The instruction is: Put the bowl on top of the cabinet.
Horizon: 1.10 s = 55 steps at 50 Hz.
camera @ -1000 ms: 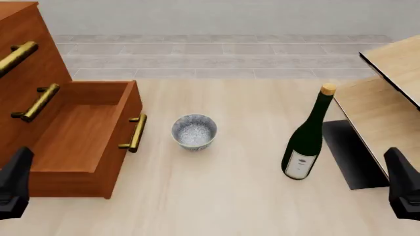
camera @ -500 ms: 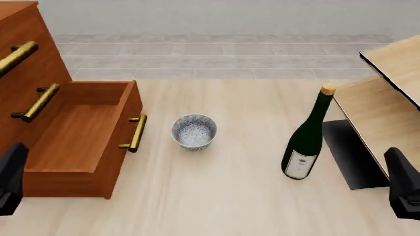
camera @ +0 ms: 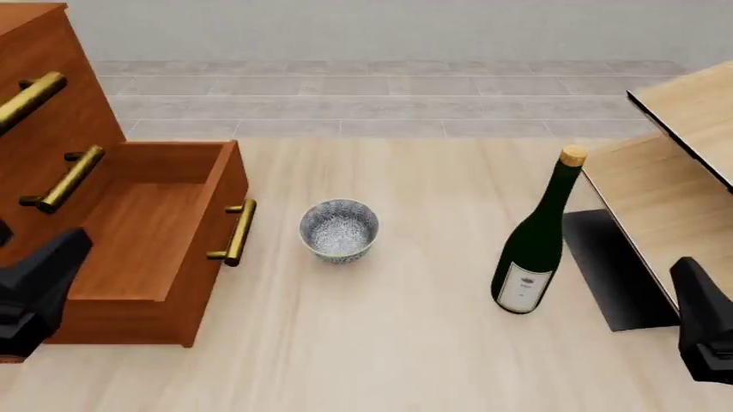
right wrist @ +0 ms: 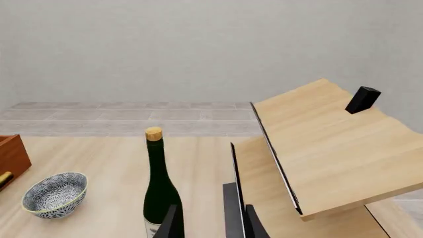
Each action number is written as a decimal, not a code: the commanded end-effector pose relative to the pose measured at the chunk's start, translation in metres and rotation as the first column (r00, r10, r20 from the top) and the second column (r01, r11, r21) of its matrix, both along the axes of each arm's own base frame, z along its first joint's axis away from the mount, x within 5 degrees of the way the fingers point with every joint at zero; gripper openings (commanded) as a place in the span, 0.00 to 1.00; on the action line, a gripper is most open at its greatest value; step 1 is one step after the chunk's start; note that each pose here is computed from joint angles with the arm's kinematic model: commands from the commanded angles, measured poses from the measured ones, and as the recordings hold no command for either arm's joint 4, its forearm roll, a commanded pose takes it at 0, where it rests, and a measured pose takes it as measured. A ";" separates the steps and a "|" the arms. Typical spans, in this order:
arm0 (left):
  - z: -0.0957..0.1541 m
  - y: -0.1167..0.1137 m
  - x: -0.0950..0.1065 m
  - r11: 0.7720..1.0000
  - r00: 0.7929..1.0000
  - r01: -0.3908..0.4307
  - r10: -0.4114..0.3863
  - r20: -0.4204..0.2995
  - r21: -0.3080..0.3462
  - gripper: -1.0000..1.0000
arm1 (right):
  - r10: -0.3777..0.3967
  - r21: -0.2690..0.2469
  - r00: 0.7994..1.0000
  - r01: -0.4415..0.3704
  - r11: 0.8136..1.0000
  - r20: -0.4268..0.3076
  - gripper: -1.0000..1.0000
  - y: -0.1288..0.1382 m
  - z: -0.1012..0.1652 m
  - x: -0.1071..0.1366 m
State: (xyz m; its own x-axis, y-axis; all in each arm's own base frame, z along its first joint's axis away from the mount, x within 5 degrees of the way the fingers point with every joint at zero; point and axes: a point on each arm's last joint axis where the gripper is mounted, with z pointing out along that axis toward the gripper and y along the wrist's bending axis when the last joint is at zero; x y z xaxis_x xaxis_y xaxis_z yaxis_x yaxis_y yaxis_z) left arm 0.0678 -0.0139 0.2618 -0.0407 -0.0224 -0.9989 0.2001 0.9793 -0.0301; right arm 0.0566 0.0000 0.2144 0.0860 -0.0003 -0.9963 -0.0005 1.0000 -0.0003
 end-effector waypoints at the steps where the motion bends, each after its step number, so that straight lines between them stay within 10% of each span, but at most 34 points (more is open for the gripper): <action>1: 0.013 -0.012 0.013 0.995 0.994 0.099 -0.100 -0.053 -0.032 1.00 | 0.000 0.000 1.000 0.000 1.000 0.000 1.00 0.000 0.000 0.000; 55: 0.015 -0.096 0.110 0.936 0.909 0.350 -0.328 -0.258 0.046 1.00 | 0.000 0.000 1.000 0.000 1.000 0.000 1.00 0.000 0.000 0.000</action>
State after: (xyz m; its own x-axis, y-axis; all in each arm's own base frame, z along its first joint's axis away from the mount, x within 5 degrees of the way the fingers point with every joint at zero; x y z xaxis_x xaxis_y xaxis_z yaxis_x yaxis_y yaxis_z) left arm 0.1652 -0.0953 0.2798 -0.2539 0.0970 -0.9623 0.4893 0.8711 -0.0413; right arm 0.0566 0.0000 0.2144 0.0860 -0.0002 -0.9963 -0.0004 1.0000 -0.0003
